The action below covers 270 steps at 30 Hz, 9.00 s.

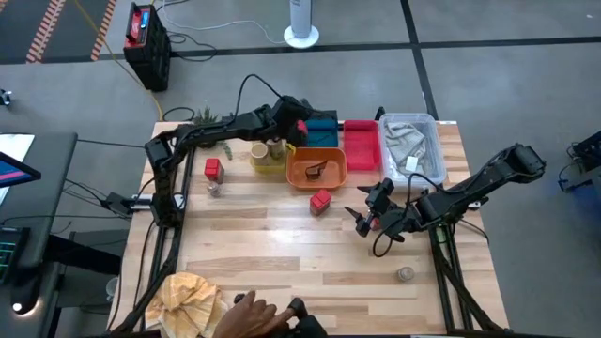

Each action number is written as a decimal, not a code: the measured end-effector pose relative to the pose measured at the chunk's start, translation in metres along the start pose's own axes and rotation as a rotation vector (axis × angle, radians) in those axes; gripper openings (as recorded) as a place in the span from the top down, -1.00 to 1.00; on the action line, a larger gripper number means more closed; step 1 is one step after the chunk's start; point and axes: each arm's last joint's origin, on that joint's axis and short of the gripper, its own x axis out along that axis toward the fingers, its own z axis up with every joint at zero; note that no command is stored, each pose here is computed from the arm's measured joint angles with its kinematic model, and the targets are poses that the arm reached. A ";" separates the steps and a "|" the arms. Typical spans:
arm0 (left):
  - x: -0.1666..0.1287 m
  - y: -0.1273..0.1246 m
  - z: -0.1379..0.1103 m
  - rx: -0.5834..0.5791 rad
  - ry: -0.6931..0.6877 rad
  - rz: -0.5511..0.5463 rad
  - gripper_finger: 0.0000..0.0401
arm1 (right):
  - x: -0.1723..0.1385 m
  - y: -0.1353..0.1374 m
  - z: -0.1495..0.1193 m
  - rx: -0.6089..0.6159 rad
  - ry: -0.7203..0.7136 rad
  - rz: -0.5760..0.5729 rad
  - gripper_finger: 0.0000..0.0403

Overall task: Sort spices by type
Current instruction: Put the center red seasoning can into the blue bin, then put the middle right red seasoning can into the blue bin

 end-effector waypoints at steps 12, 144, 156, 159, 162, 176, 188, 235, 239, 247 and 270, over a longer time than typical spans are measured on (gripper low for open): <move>-0.079 0.016 0.034 -0.584 -0.277 -0.124 -0.33 | 0.003 -0.013 0.007 -0.003 0.048 0.048 -0.91; 0.058 0.001 0.007 -0.173 -0.289 -0.239 -0.05 | 0.013 -0.006 -0.001 0.091 0.126 0.113 -0.91; 0.056 -0.005 0.009 -0.109 -0.330 -0.287 -0.09 | 0.013 -0.006 0.000 0.099 0.117 0.115 -0.91; 0.056 -0.006 0.009 -0.094 -0.337 -0.296 -0.12 | 0.013 -0.006 0.000 0.099 0.117 0.115 -0.91; 0.055 -0.008 0.009 -0.072 -0.342 -0.317 -0.12 | 0.013 -0.006 0.000 0.099 0.117 0.115 -0.91; 0.055 -0.008 0.009 -0.070 -0.342 -0.314 -0.18 | 0.013 -0.006 0.000 0.099 0.117 0.115 -0.91; 0.053 -0.004 0.015 -0.031 -0.301 -0.286 -0.35 | 0.013 -0.006 0.000 0.099 0.117 0.115 -0.91; -0.060 0.066 0.020 -0.918 -0.340 -0.159 -0.32 | -0.004 -0.012 0.020 -0.031 0.218 0.075 -0.91; -0.099 0.070 0.044 -0.989 -0.561 -0.299 -0.32 | -0.016 -0.011 0.034 -0.118 0.294 0.091 -0.91; -0.145 0.025 0.133 -0.887 -0.706 -0.289 -0.32 | -0.045 -0.017 0.054 -0.367 0.548 0.242 -0.91; -0.208 -0.088 0.130 -1.194 -0.678 -0.130 -0.32 | 0.017 -0.013 0.013 -0.636 1.069 0.331 -0.91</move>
